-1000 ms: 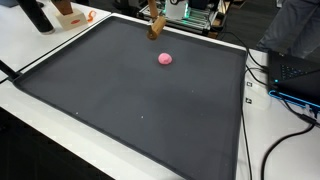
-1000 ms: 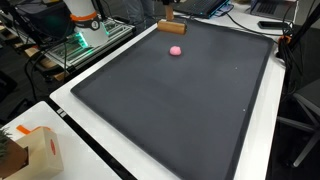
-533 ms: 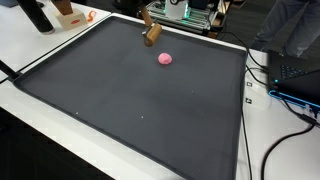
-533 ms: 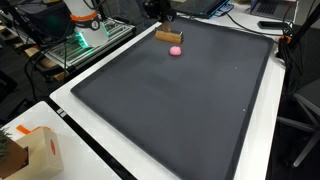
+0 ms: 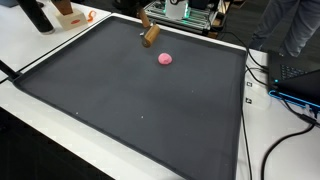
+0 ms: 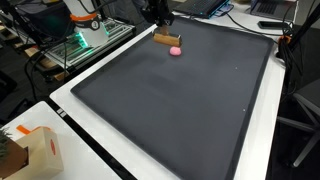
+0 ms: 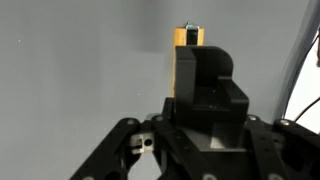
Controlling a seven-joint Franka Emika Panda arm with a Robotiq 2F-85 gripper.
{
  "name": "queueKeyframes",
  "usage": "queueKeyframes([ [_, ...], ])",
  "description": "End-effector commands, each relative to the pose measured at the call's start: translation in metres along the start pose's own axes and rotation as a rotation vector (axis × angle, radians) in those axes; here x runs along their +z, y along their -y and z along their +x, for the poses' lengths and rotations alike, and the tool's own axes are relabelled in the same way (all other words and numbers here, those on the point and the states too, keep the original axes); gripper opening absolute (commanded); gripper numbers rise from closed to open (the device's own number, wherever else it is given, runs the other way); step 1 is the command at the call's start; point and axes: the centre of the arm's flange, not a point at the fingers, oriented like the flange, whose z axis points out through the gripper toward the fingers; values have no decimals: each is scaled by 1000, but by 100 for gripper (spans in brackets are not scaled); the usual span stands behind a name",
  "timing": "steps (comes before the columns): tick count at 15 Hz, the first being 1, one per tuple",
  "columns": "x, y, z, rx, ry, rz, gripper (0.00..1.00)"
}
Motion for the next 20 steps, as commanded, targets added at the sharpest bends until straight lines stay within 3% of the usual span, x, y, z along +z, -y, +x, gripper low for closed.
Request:
queueKeyframes([
  [1, 0, 0, 0, 0, 0, 0, 49],
  [2, 0, 0, 0, 0, 0, 0, 49],
  [3, 0, 0, 0, 0, 0, 0, 24],
  [20, 20, -72, 4, -12, 46, 56, 24],
])
